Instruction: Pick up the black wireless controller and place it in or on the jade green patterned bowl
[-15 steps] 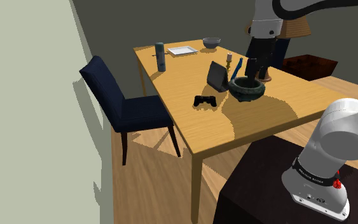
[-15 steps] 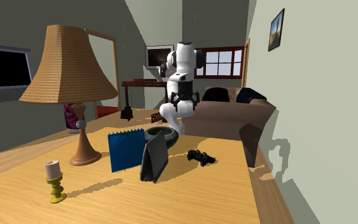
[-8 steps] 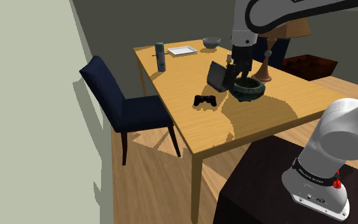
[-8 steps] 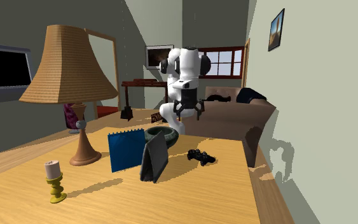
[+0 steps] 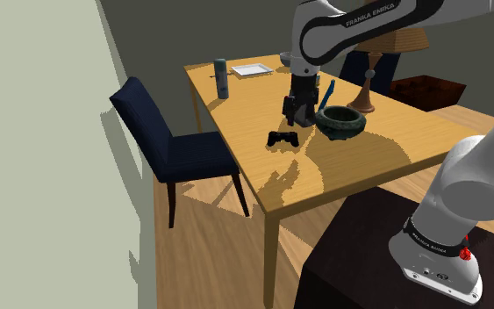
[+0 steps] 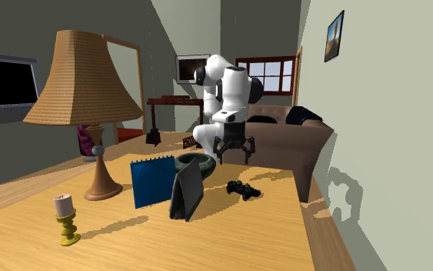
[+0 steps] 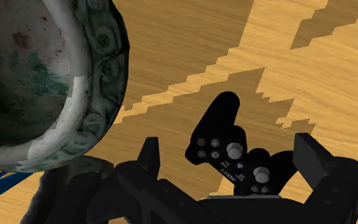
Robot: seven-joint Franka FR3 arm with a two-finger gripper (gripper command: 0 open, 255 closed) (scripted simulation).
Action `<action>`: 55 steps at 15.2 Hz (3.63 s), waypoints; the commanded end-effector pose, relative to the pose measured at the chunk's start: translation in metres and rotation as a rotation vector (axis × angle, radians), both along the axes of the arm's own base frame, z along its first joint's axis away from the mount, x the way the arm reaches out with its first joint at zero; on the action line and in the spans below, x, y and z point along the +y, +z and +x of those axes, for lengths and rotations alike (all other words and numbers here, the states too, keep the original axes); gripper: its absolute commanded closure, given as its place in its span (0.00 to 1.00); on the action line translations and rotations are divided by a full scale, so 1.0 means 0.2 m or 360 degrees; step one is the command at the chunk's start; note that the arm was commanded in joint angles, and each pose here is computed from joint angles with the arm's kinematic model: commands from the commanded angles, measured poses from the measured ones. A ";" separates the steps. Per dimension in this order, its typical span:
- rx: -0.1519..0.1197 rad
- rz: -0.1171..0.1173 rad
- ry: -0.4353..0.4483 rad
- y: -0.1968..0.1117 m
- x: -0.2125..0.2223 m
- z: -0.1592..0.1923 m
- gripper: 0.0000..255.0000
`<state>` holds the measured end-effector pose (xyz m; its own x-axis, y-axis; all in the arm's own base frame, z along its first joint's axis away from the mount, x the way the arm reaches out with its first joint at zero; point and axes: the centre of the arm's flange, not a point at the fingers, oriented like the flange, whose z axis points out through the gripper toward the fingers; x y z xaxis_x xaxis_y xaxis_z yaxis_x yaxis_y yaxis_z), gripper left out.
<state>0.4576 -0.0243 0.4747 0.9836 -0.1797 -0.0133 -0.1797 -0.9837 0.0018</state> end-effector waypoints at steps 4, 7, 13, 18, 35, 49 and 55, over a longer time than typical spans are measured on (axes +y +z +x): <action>-0.0015 -0.0006 -0.0013 -0.12 0.00 0.11 0.00; -0.0015 -0.0006 -0.0013 -0.20 0.00 0.11 0.00; -0.0015 -0.0006 -0.0013 -0.24 0.00 0.11 0.00; -0.0015 -0.0006 -0.0013 -0.24 0.00 0.11 1.00; 0.0174 -0.0133 0.0306 -0.21 -0.05 0.35 0.00; 0.0196 -0.0148 0.0344 -0.41 -0.07 0.35 0.00; 0.0196 -0.0148 0.0344 -0.41 -0.07 0.35 1.00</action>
<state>0.5274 -0.0392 0.3927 0.9913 0.0280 -0.1289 0.0414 -0.9938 0.1029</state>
